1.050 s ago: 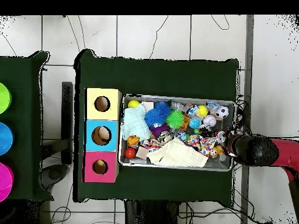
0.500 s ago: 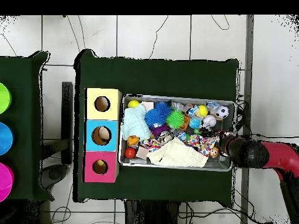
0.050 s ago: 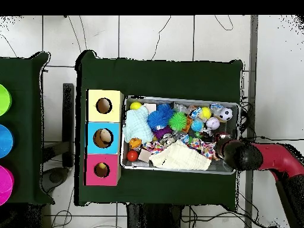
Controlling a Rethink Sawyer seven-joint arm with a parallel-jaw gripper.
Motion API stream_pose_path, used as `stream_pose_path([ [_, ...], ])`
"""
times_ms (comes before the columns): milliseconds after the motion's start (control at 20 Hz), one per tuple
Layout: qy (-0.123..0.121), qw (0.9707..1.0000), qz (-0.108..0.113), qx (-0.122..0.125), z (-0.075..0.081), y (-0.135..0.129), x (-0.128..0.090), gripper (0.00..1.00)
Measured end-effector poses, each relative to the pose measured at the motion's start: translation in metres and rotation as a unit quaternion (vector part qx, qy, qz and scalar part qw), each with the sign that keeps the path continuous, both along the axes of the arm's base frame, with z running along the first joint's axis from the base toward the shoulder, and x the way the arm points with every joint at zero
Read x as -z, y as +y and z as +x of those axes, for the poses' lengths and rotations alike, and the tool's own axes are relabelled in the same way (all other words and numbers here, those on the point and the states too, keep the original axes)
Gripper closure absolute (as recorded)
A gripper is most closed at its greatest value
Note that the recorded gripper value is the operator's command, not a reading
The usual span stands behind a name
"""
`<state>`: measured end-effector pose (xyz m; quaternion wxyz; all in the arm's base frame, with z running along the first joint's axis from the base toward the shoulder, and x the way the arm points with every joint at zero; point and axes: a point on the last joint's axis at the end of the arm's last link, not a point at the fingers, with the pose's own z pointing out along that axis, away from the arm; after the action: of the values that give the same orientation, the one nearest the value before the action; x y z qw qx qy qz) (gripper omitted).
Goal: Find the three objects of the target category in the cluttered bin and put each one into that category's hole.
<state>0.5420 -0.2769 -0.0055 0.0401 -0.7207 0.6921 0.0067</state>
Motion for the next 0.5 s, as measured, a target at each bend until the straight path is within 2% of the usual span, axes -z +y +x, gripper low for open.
stream_pose_path([
  [150,0.003,1.0000,0.000,-0.005,-0.005,0.003,0.001,0.00],
  [500,0.011,0.9999,0.006,-0.007,-0.035,0.001,-0.004,0.00],
])
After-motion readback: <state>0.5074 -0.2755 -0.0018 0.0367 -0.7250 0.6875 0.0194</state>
